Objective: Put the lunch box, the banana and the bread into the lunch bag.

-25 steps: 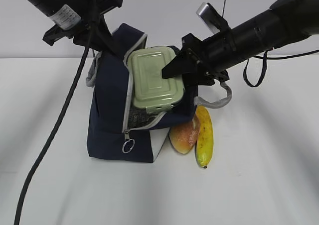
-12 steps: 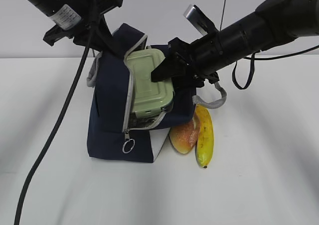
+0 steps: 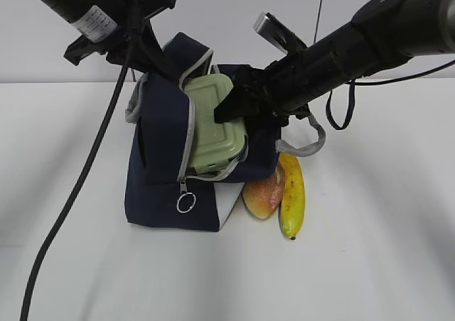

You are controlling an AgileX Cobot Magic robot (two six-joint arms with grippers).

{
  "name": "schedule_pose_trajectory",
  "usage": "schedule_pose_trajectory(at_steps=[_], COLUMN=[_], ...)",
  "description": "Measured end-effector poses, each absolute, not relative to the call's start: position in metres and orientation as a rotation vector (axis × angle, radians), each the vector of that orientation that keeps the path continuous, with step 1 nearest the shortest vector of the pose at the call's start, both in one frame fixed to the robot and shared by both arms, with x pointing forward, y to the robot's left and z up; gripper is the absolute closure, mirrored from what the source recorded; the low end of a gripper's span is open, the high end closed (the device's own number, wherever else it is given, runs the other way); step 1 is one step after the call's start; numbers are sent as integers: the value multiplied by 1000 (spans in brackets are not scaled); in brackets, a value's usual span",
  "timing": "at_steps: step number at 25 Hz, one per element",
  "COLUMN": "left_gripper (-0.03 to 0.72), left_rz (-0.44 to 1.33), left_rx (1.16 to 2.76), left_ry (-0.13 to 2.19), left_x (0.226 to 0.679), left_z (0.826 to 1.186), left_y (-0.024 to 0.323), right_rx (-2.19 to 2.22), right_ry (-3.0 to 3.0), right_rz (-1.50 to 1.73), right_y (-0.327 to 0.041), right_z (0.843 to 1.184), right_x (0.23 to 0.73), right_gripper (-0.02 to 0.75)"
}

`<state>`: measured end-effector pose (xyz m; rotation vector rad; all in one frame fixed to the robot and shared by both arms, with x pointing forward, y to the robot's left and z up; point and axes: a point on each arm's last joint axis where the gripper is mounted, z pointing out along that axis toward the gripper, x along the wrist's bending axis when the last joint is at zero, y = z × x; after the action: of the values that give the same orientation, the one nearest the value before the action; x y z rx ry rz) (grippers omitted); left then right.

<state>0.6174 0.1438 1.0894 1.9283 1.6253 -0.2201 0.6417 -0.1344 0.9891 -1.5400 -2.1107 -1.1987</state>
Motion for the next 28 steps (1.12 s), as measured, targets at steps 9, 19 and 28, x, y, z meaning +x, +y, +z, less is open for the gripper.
schedule_pose_trajectory(at_steps=[9,19,28], left_gripper=[686,686,686], left_rz=[-231,-237,-238], left_rx=[1936,1947,1948], left_ry=[1628,1630,1630], left_x=[617,616,616], left_z=[1089,1088,1088], left_y=[144,144,144], right_rx=[-1577,-1613,-1669], right_ry=[-2061,-2028,-2024], right_rz=[-1170,-1174,-1148], right_y=[-132,-124,-125], right_z=[969,957,955], right_x=[649,654,655], right_gripper=[346,346,346])
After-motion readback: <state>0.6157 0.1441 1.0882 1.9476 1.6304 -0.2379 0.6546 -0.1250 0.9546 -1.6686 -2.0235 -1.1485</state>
